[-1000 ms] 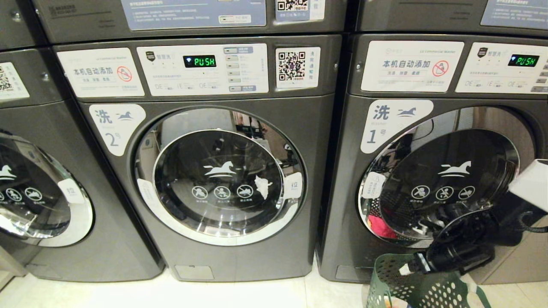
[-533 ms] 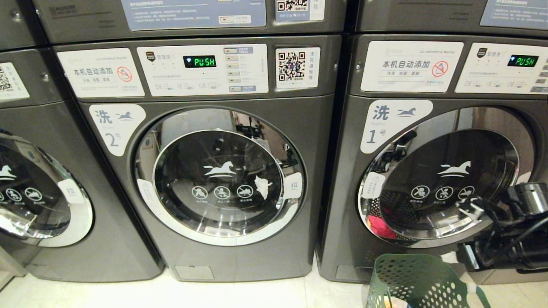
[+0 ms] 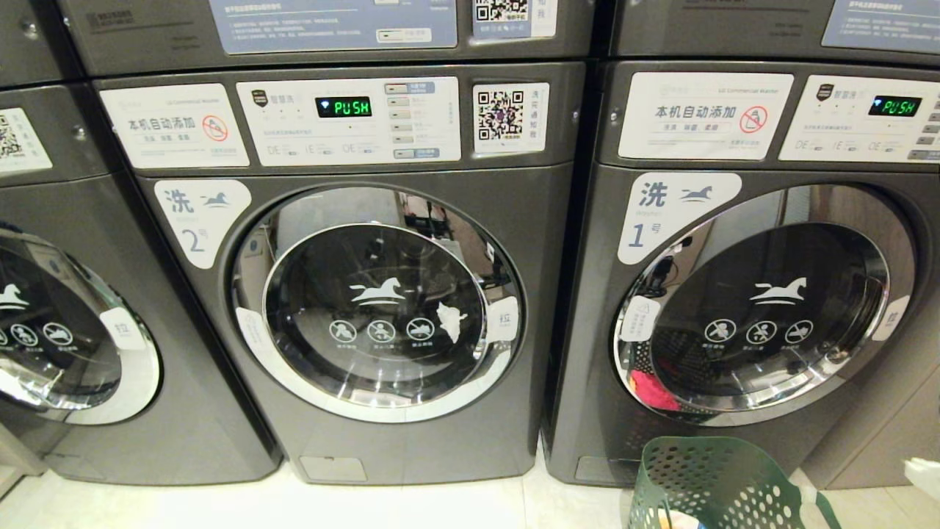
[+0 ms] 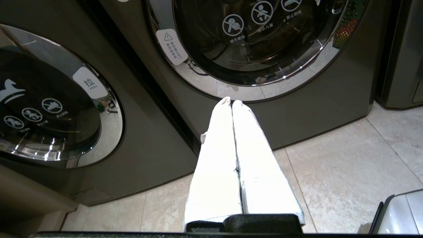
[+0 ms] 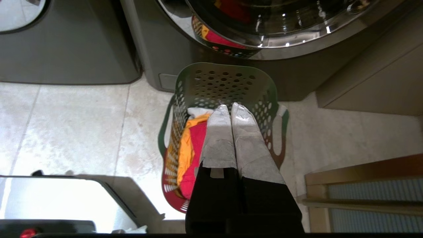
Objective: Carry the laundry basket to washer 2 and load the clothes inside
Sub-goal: Open the lid of the washing machine
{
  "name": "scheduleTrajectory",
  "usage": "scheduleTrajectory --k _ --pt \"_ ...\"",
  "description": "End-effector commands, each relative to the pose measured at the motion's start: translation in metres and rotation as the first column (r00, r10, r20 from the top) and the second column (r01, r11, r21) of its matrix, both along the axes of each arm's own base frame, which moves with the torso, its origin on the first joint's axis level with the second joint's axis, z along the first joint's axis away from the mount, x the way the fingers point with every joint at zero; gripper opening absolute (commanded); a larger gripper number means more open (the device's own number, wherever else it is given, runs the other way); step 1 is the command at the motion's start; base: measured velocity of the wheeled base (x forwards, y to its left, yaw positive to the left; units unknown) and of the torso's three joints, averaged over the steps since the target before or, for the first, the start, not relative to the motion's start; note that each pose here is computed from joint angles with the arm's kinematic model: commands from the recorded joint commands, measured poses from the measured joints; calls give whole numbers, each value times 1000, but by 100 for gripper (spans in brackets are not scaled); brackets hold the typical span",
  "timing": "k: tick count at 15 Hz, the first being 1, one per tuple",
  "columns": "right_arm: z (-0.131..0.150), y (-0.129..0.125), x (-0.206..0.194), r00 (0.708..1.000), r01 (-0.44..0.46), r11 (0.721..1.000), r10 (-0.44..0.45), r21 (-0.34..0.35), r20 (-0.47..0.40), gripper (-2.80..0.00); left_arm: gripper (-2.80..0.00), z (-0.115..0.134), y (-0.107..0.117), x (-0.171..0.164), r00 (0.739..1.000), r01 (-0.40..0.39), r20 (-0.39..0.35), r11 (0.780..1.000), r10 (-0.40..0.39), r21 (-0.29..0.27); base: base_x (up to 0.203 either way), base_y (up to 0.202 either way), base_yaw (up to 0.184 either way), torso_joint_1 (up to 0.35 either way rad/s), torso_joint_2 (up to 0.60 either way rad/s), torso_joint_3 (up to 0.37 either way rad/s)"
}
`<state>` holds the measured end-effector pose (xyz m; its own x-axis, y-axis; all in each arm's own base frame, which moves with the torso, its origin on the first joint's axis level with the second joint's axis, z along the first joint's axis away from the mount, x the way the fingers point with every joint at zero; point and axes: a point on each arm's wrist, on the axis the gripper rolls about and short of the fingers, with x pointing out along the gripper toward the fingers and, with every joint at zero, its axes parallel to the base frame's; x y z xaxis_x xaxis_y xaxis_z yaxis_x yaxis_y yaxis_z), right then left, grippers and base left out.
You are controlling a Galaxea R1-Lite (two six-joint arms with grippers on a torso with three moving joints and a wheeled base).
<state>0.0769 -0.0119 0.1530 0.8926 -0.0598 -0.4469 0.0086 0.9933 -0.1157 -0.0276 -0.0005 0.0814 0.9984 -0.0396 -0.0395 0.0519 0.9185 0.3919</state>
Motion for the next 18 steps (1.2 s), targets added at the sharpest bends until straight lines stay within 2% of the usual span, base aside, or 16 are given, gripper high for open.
scheduleTrajectory --k 1,3,4,6,7,9,10,12,14,15,18 --pt "-34 10 -54 987 5 998 6 -69 159 -280 -280 0 0 0 1000 -6 -1 1000 6 -19 0 0 0 0 0 0" --pt "-62 12 -70 987 13 995 3 -99 163 -280 -280 0 1 0 999 -33 -1 995 33 -90 0 0 0 0 0 0" --pt "-68 13 -73 986 17 994 1 -104 165 -280 -280 1 1 0 998 -55 -1 988 55 -146 0 0 0 0 0 0" --pt "-69 13 -76 974 27 992 1 -119 228 -280 -280 2 2 0 996 -83 8 955 90 -286 0 0 0 0 0 0" --pt "-69 13 -75 963 35 992 -2 -120 271 -280 -280 2 2 1 996 -80 16 942 90 -326 0 0 0 0 0 0" --pt "-71 13 -75 962 41 993 -11 -107 271 -280 -280 1 1 2 997 -52 35 936 68 -349 0 0 0 0 0 0" --pt "-71 13 -75 965 19 994 9 -105 262 -280 -280 -6 1 4 999 -41 15 936 49 -350 0 0 0 0 0 0" --pt "-72 13 -76 962 -98 990 120 -102 244 -280 -280 -6 0 5 999 -22 21 940 31 -341 0 0 0 0 0 0" --pt "-72 13 -81 937 -167 980 191 -106 291 -280 -280 -7 0 5 999 -26 19 940 35 -339 0 0 0 0 0 0" --pt "-72 13 -84 924 -160 982 186 -105 334 -280 -280 -7 1 5 999 -27 19 940 35 -339 0 0 0 0 0 0" --pt "-77 13 -98 858 -116 990 143 -85 493 -280 -280 -7 0 5 999 -25 15 943 32 -333 0 0 0 0 0 0"
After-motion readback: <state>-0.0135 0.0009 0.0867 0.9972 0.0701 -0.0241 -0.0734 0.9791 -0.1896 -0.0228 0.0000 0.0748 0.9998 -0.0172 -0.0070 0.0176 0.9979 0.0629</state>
